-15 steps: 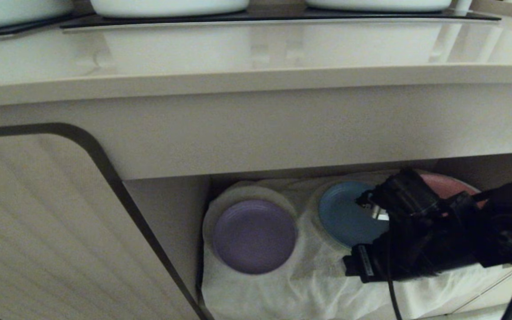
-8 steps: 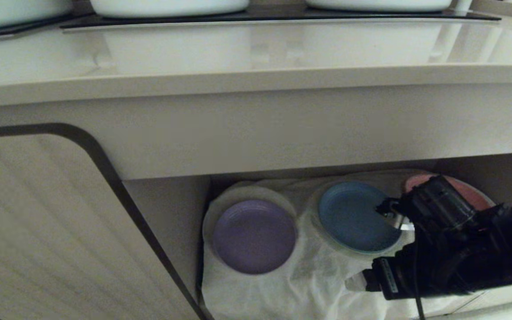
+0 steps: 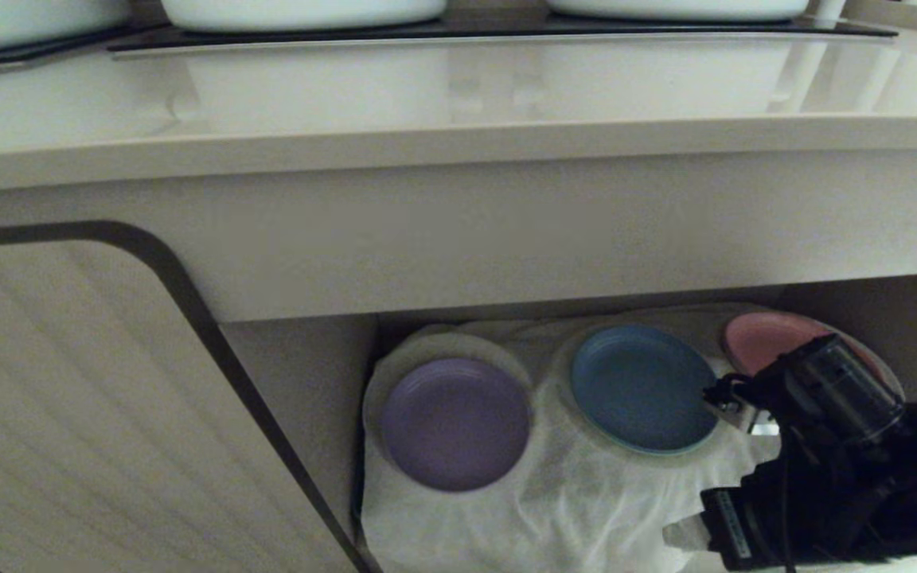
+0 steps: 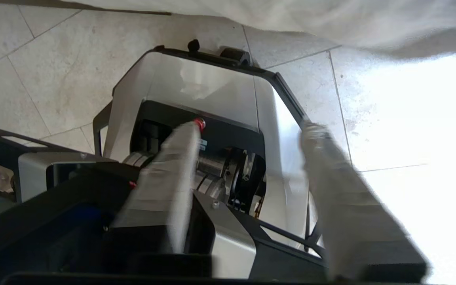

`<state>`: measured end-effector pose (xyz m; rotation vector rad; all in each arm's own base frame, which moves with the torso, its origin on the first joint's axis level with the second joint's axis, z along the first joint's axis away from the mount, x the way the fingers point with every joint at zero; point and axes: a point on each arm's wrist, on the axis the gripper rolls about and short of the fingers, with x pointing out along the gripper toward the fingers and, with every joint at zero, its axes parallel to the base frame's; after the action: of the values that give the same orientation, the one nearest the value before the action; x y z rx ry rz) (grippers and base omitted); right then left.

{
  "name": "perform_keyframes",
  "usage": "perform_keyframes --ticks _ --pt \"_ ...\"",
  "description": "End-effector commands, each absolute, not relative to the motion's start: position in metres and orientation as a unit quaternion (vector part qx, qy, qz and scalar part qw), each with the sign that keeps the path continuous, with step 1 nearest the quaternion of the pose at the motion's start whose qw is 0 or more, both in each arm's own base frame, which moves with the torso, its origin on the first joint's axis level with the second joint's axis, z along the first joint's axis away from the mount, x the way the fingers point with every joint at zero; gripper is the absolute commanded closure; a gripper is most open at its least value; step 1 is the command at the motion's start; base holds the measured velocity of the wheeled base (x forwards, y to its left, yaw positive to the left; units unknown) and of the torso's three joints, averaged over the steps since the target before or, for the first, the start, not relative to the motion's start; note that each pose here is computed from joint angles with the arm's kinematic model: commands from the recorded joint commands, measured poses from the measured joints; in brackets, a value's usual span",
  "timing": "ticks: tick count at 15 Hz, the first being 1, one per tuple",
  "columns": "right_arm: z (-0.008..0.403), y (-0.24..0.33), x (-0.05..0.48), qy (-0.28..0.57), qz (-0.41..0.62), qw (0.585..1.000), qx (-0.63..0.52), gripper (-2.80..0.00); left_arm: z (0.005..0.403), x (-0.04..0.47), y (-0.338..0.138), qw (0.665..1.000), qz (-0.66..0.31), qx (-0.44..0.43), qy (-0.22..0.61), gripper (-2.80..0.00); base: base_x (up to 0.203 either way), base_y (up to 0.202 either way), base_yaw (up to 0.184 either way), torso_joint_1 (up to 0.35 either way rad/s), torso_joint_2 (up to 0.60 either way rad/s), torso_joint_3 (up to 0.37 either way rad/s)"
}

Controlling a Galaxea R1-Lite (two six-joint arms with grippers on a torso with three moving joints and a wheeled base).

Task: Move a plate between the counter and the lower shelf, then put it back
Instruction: Pick up the plate in the cupboard

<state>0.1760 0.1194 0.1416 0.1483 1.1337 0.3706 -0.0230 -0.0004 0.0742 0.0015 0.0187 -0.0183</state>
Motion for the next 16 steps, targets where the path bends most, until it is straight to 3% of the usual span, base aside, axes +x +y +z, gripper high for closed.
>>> perform_keyframes --ticks 1,16 --pt "0.142 0.116 0.172 0.534 0.173 0.825 0.071 0.00 0.074 -0.023 0.000 1.000 -0.009 0.001 0.009 0.00 0.000 0.000 0.000 0.000 0.00 0.000" --pt "0.132 0.093 0.156 0.532 0.120 0.836 0.053 0.00 0.074 -0.023 0.000 1.000 -0.009 0.001 0.009 0.00 0.000 0.000 0.000 0.000 0.00 0.000"
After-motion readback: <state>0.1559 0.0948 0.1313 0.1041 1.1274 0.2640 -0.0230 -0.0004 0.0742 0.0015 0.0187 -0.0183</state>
